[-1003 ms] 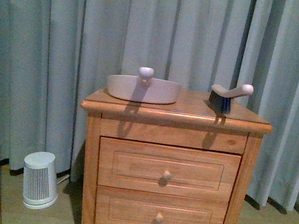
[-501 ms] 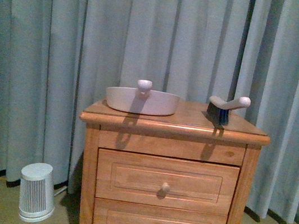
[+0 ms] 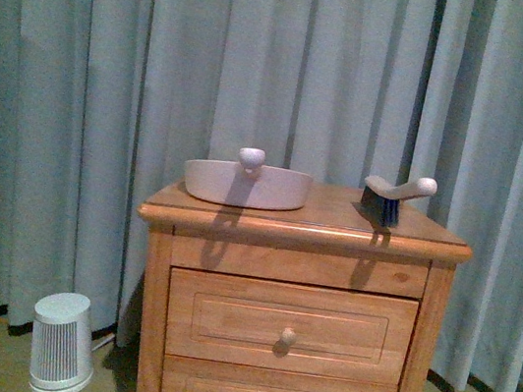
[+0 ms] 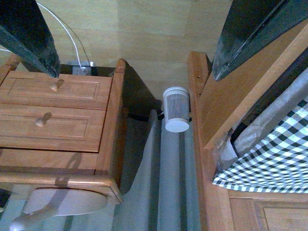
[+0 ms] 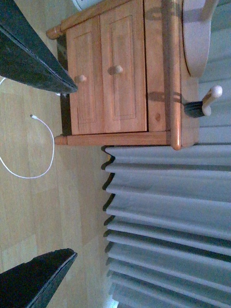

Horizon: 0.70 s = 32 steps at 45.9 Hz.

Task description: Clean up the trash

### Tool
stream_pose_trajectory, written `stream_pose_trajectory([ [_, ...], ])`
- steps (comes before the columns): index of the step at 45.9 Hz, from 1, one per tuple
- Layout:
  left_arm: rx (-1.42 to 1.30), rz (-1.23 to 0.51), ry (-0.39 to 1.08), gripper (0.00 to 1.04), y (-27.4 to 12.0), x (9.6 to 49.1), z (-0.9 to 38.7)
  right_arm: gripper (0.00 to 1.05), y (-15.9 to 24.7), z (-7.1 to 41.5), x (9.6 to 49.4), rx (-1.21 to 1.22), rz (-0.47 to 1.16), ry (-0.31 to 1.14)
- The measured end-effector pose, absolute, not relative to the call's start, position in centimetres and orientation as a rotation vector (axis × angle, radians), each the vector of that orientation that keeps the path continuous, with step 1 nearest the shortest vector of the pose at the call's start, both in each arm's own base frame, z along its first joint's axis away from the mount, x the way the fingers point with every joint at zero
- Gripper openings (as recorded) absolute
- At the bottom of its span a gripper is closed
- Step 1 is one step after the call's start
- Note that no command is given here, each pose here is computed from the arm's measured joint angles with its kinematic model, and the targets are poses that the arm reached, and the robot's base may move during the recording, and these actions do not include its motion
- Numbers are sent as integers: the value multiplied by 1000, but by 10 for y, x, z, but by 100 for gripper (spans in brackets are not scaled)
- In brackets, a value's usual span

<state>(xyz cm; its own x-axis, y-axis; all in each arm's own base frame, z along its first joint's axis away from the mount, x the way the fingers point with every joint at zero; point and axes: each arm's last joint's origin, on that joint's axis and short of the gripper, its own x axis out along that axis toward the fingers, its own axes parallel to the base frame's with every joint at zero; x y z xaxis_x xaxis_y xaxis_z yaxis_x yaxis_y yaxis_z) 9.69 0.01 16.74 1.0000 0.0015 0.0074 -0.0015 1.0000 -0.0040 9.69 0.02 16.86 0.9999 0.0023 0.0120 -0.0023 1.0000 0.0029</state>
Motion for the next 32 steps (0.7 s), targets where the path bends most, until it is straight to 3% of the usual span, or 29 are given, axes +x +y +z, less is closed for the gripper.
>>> stream_pose_trajectory([
  [32,-4,2,-7,97,0,97,167,97,0,169,97,3,2,-12],
])
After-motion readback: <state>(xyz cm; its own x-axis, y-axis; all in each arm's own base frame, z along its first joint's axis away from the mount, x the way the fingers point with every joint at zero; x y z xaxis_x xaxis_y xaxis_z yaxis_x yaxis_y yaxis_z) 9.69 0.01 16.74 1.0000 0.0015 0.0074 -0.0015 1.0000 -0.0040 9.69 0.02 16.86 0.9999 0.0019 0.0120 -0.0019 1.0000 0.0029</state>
